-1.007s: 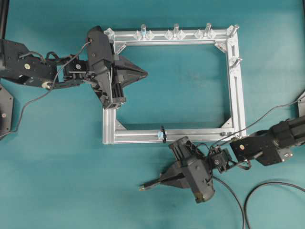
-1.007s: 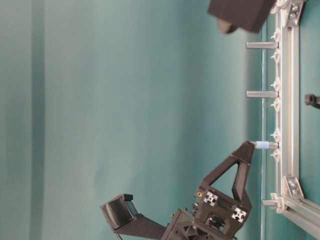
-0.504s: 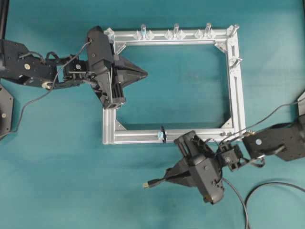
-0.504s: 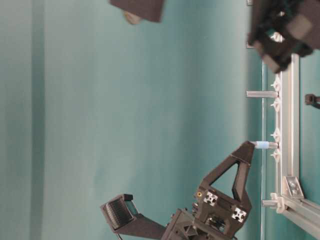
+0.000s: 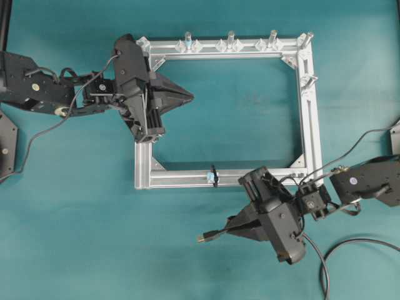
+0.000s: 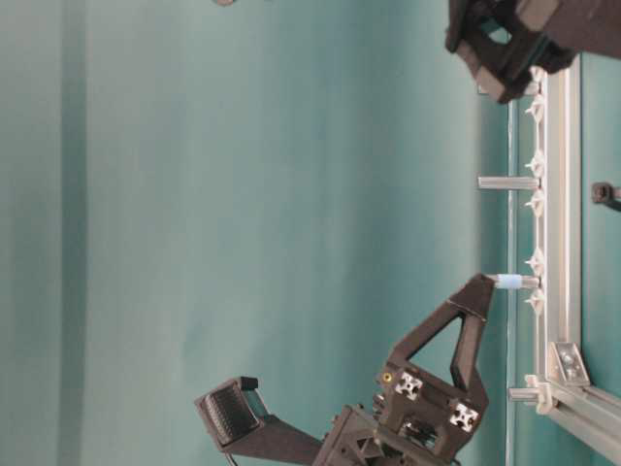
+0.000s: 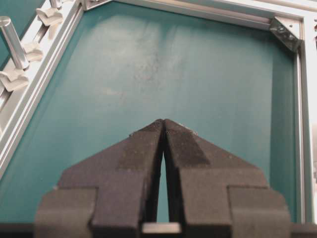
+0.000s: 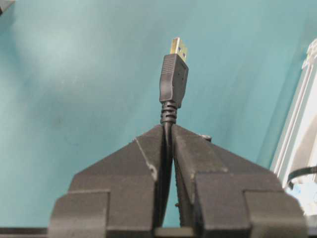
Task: Insert the wire through the string loop located in the center.
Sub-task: 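Lift the cable with the right gripper and carry it toward the frame's bottom rail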
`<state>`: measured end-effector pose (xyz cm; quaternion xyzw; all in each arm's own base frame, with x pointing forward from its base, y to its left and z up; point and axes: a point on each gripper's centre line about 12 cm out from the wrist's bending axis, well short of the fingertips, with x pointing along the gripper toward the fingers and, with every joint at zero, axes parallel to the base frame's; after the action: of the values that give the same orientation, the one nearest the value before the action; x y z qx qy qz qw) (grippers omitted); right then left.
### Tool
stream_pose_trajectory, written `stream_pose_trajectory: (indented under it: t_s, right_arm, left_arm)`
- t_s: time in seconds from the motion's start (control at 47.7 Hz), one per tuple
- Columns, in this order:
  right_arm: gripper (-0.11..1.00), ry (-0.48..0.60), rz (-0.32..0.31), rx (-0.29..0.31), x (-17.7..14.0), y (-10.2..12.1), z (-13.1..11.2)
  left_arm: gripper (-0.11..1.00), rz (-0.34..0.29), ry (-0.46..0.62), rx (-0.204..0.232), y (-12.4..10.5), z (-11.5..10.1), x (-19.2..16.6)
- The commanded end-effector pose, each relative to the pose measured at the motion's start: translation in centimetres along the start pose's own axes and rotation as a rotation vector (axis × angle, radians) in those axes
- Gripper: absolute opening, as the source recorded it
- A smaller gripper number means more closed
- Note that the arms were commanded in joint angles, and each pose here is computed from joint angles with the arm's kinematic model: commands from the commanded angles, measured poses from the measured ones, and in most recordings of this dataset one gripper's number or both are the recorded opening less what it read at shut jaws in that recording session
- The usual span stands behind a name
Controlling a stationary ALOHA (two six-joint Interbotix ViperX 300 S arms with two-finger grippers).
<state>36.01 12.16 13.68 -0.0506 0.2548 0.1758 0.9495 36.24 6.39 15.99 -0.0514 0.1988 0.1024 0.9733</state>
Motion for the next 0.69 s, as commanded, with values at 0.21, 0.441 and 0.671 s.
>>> stream_pose_trajectory:
  t_s: [0.21,0.441,0.671]
  right_arm:
    - [0.07,-0.027,-0.001,-0.002,-1.4,0.0,0.4]
    - [0.07,-0.013,-0.028,0.015,-3.6,-0.9,-0.9]
    - [0.07,-0.018,-0.084,0.047,-6.1,-2.8,-2.0]
  left_arm:
    - [0.00,-0.005,-0.044,-0.007,-0.2,1.4,-0.3]
    - [0.00,-0.005,-0.043,-0.007,-0.2,1.4,-0.3]
    - [0.00,-0.005,-0.044,-0.007,-0.2,1.4,-0.3]
